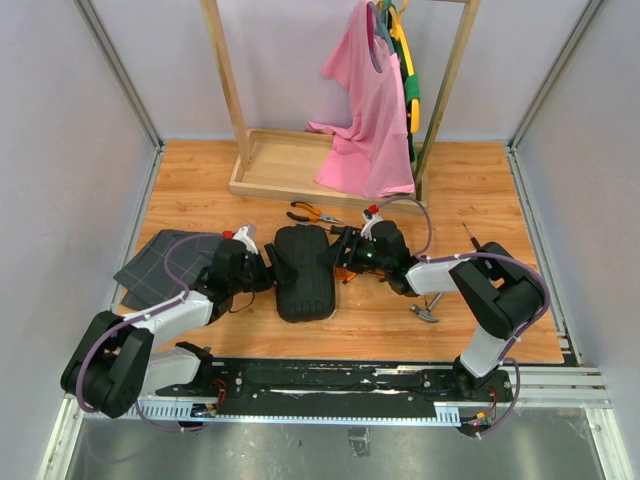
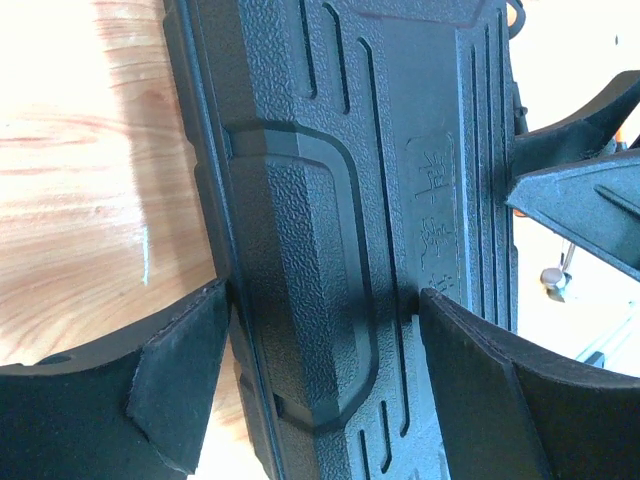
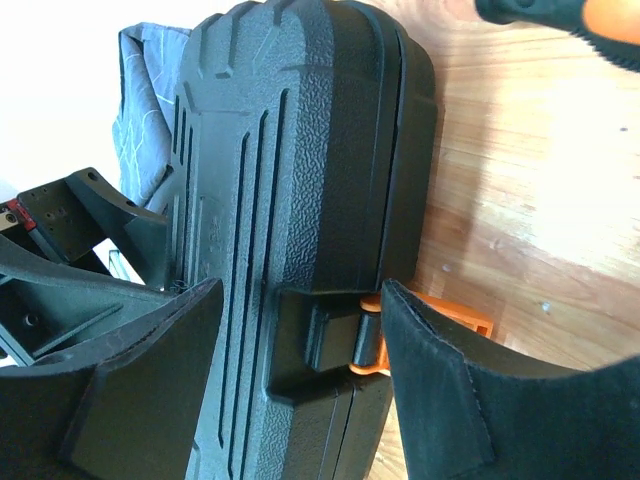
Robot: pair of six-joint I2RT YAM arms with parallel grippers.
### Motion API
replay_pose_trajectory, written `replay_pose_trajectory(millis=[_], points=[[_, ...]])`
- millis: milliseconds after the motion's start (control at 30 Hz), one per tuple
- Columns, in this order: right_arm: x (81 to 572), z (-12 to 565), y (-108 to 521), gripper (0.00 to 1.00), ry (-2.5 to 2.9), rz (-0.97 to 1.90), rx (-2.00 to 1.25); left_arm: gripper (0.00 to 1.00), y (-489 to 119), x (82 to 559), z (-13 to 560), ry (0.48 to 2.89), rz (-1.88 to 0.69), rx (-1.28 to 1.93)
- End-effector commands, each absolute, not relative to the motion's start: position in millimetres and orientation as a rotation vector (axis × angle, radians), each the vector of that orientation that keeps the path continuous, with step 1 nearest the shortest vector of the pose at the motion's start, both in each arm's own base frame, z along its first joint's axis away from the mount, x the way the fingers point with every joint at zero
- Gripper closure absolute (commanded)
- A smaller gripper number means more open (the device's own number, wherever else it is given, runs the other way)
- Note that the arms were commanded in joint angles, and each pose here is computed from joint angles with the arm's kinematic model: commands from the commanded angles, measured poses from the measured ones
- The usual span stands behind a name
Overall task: Sort the tools into containers
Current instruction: Open the storage box at the center of the board.
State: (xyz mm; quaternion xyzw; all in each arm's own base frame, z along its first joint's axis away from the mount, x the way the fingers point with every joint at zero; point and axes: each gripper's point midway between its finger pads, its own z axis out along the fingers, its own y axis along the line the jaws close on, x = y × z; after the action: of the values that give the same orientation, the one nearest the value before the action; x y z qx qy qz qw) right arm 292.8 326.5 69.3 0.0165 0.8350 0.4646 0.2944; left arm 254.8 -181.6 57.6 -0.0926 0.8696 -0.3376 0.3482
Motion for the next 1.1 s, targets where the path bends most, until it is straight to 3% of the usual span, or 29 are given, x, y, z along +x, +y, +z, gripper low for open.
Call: replay_pose_trajectory(millis=[0,333,633,1067], points=[[294,77,314,0.34,2.205,1.215,0.034,0.22,-201,275,83,2.172,-0.931,-0.195],[292,66,313,0.28,2.255,1.207,0.026,0.21,-194,275,80,2.179,-0.872,-0.193],[291,70,318,0.28,2.249,1.245,0.005,0.37,-189,271,69,2.201,-0.848,-0.2],[282,98,332,0.3,2.191,1.342,-0.044,0.39,-190,268,66,2.204,-0.858,-0.191]])
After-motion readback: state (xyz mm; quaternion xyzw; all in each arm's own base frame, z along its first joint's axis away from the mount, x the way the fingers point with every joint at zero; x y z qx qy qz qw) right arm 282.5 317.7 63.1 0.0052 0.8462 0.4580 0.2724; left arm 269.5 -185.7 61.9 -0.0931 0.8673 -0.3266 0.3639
